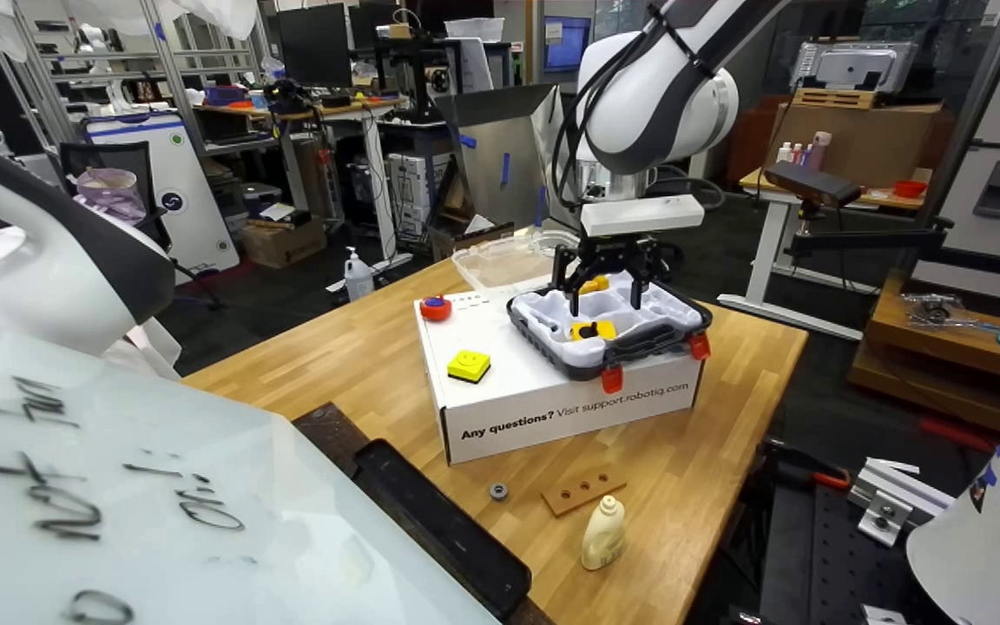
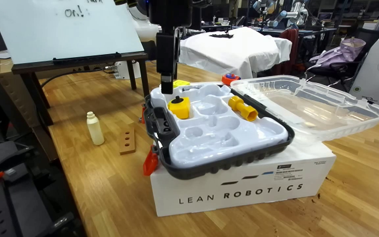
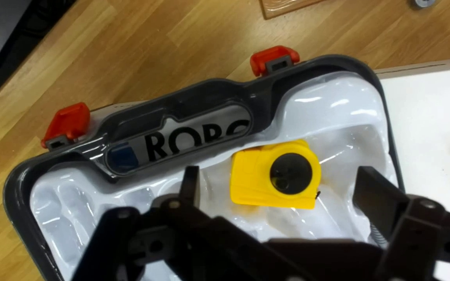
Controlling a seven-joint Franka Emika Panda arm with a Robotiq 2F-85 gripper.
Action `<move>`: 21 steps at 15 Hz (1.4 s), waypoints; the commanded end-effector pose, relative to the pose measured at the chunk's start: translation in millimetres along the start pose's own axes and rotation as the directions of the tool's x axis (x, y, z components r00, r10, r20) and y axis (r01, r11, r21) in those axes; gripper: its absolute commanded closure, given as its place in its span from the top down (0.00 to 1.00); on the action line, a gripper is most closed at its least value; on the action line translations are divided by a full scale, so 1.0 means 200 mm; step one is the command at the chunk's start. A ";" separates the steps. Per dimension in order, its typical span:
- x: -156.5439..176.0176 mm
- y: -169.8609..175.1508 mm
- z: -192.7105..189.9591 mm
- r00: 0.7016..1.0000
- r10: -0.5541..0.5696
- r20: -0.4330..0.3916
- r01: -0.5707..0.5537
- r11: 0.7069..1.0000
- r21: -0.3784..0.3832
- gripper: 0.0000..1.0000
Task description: Remove the yellow object from the white box
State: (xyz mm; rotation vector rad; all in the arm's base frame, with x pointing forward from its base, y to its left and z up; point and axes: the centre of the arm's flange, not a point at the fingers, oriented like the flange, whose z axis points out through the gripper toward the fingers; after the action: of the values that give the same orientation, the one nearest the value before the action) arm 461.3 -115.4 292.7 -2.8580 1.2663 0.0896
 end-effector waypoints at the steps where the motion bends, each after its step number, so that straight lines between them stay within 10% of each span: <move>1: 0.00 0.00 0.01 1.000 0.001 0.002 -0.001 1.000 -0.002 1.00; 21: 0.08 -0.04 0.14 1.000 -0.003 -0.010 0.003 1.000 -0.026 1.00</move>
State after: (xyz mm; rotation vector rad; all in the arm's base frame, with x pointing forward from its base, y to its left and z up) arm 465.7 -115.2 269.6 -2.8777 1.2632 0.1254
